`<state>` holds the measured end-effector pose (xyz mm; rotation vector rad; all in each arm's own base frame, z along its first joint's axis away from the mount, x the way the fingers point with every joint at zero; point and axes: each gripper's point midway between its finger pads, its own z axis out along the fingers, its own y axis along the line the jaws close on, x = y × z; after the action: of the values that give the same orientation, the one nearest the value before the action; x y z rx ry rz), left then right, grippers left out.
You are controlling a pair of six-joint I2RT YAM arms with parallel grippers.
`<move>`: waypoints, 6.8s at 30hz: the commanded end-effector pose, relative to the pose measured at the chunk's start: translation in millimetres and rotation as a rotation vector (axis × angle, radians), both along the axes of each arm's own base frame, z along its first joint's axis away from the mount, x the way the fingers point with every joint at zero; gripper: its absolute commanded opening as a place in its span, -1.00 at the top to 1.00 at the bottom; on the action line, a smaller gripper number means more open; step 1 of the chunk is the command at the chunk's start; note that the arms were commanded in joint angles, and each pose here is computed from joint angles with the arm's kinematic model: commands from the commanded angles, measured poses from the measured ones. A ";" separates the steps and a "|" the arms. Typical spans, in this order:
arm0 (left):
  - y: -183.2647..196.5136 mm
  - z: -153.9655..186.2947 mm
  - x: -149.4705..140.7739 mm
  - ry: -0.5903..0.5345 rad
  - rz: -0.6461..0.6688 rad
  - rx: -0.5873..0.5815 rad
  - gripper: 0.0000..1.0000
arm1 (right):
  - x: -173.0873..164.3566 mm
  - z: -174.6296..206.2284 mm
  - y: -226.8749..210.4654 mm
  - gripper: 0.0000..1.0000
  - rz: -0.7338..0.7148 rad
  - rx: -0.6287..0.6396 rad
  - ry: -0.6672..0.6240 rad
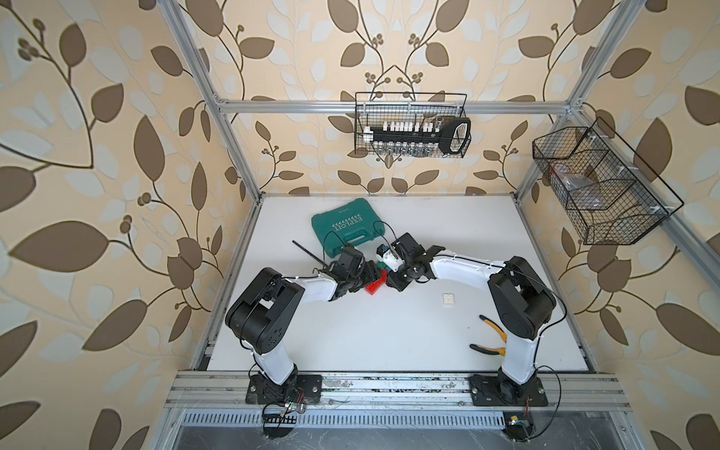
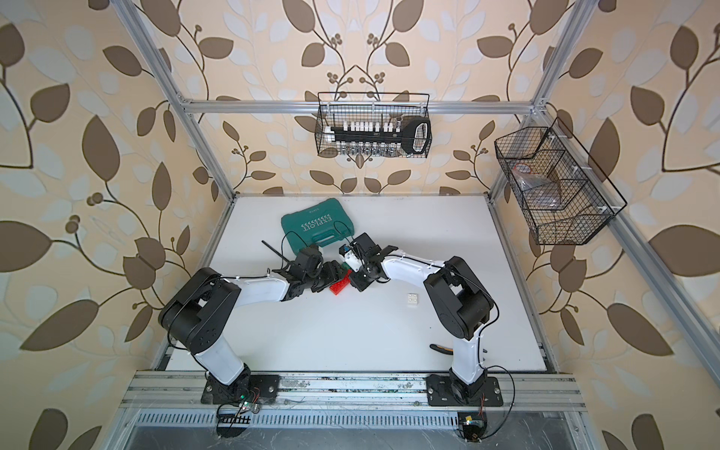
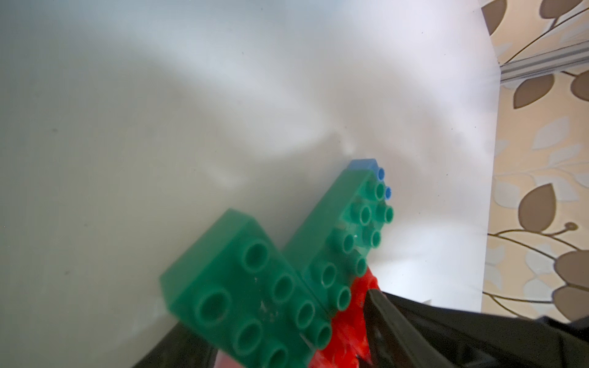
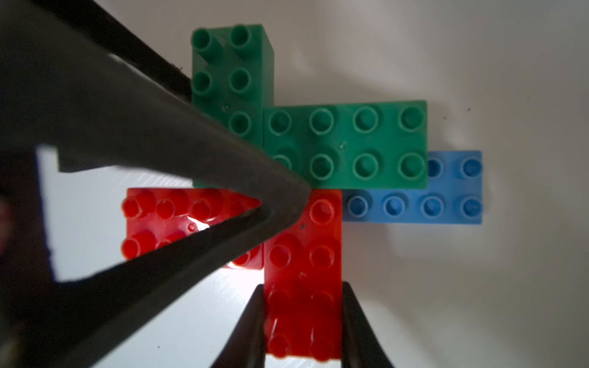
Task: Assemble a small pinwheel with lego
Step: Assemble the lego brick with the lego brick, then pick up the lego brick from the center of the board, then assemble the lego brick with the lego brick, then adjust the lego brick at the center of the board.
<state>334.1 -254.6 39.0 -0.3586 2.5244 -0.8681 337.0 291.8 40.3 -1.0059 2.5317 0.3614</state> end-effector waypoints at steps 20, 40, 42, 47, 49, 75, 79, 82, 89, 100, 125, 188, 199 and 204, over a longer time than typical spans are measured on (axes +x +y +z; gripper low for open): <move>33.0 -55.5 -53.2 0.188 -0.066 0.289 -0.66 | -14.5 -8.8 -3.5 0.57 -0.062 0.006 0.117; -48.0 84.6 -61.0 -0.056 -0.345 -0.147 -0.98 | -46.5 53.4 -148.5 -0.38 -0.587 -0.054 0.090; -58.2 88.0 -72.4 -0.077 -0.389 -0.130 -0.98 | -56.1 47.9 -171.1 -0.44 -0.653 -0.107 0.100; -64.9 87.1 -84.8 -0.093 -0.414 -0.106 -0.98 | -67.6 24.5 -189.1 -0.46 -0.702 -0.168 0.135; -63.7 83.3 -86.9 -0.086 -0.414 -0.093 -0.98 | -68.3 13.8 -190.1 -0.45 -0.704 -0.186 0.157; -40.5 88.9 -87.9 -0.126 -0.349 -0.026 -0.98 | -60.9 -14.3 -189.0 0.33 -0.663 -0.188 0.261; -21.1 84.3 -84.0 -0.093 -0.265 0.052 -0.95 | -54.7 0.9 -181.4 0.52 -0.648 -0.147 0.250; -1.2 88.0 -73.6 -0.066 -0.157 -0.047 -0.89 | -39.1 30.5 -157.8 0.59 -0.613 -0.062 0.225; 30.5 86.8 -51.0 -0.030 -0.042 -0.175 -0.90 | -6.6 64.8 -63.5 0.61 -0.342 -0.074 0.186; 48.1 60.7 -37.2 0.048 0.012 -0.272 -0.90 | 9.1 43.4 33.1 0.61 -0.069 -0.151 0.167; 39.5 19.5 -44.4 0.130 -0.023 -0.238 -0.91 | 10.9 -5.2 22.3 0.60 -0.035 -0.281 0.211; 133.9 102.9 -23.7 -0.134 0.112 0.086 -0.98 | 59.5 6.6 -21.9 0.15 -0.254 0.238 0.338; 168.7 131.3 -12.9 -0.303 0.157 0.308 -0.98 | -9.4 50.5 -74.0 -0.02 -0.380 0.324 0.271; 234.5 142.3 9.3 -0.623 0.284 0.775 -0.98 | 26.4 97.9 -155.3 -0.29 -0.537 0.434 -0.006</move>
<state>328.3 -68.1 161.3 -0.2408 2.1716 -0.2711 341.1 177.1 116.0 -0.2637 2.5918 0.7696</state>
